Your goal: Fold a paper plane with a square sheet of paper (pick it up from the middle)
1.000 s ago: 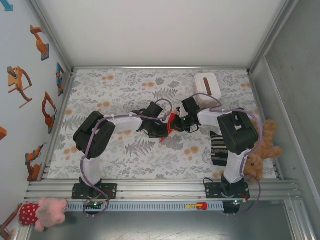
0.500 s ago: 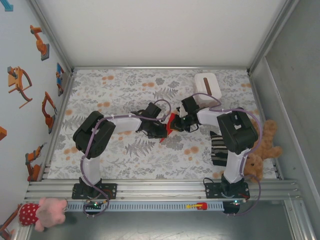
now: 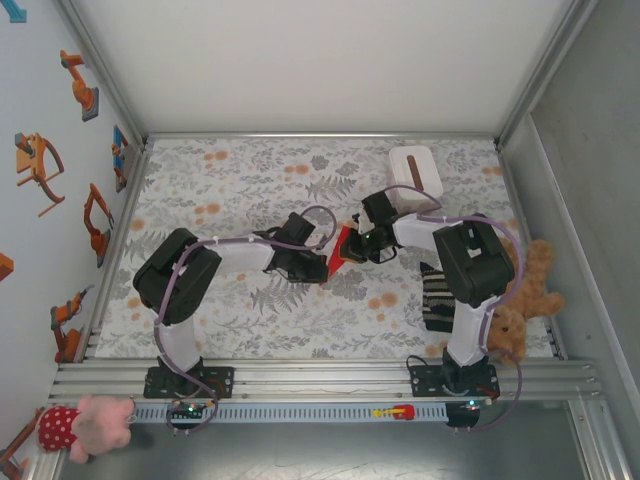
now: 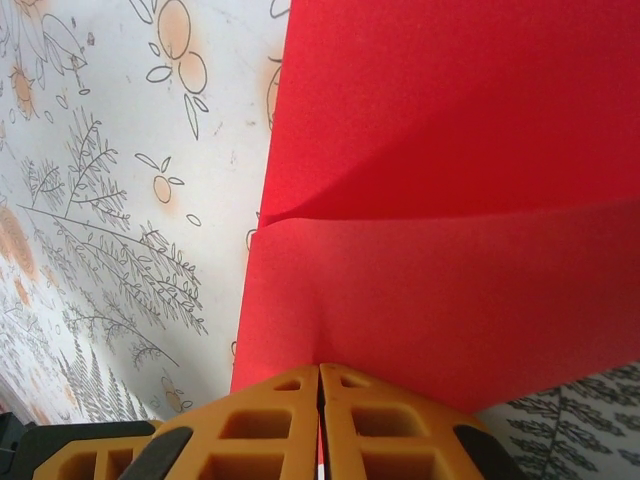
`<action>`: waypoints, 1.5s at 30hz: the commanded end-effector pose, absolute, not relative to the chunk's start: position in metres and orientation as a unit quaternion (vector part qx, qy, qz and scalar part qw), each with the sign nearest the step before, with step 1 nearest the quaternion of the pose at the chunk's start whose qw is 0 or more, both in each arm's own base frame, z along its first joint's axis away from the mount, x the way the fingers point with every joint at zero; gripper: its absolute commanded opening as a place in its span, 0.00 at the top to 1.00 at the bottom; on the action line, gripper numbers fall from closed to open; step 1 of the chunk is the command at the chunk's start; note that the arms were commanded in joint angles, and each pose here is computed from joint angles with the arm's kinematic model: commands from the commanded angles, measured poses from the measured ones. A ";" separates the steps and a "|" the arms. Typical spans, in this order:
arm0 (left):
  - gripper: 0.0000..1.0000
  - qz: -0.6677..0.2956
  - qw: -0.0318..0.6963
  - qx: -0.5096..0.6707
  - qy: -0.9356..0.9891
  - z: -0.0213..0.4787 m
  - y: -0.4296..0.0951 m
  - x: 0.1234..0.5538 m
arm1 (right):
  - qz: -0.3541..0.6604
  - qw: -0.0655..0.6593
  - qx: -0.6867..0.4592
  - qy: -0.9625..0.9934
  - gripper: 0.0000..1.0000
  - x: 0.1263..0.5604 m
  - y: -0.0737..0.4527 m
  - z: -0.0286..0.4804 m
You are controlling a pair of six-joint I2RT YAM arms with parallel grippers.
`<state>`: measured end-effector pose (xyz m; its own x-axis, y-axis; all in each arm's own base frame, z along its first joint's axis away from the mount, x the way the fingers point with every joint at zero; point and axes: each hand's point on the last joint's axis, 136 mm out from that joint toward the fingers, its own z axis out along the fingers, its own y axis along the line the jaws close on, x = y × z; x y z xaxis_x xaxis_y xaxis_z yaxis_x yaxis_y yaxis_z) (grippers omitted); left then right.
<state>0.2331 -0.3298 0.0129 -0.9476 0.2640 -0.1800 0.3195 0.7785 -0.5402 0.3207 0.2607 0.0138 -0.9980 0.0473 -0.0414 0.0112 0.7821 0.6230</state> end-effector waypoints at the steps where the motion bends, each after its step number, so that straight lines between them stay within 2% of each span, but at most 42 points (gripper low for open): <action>1: 0.98 -0.218 -0.037 0.152 0.963 -0.014 -0.284 0.185 | 0.229 -0.021 0.050 0.972 0.91 0.296 0.225 -0.038; 6: 0.97 -0.226 0.000 0.150 0.962 0.009 -0.285 0.193 | 0.242 -0.019 0.054 0.969 0.91 0.295 0.228 -0.031; 11: 0.97 -0.274 0.086 0.148 0.946 0.059 -0.298 0.219 | 0.258 -0.013 0.057 0.964 0.91 0.291 0.240 -0.018; 15: 0.96 -0.313 0.125 0.131 0.932 0.080 -0.313 0.237 | 0.276 -0.011 0.058 0.959 0.90 0.288 0.251 -0.010; 27: 0.98 -0.328 0.074 0.088 0.938 0.036 -0.350 0.260 | 0.309 0.014 0.042 0.950 0.90 0.296 0.263 0.019; 36: 0.99 -0.280 0.030 0.061 0.958 0.002 -0.333 0.249 | 0.307 0.038 0.026 0.951 0.91 0.307 0.264 0.032; 45: 0.99 -0.252 0.010 0.053 0.966 -0.011 -0.321 0.240 | 0.261 0.072 0.022 0.962 0.91 0.335 0.237 0.031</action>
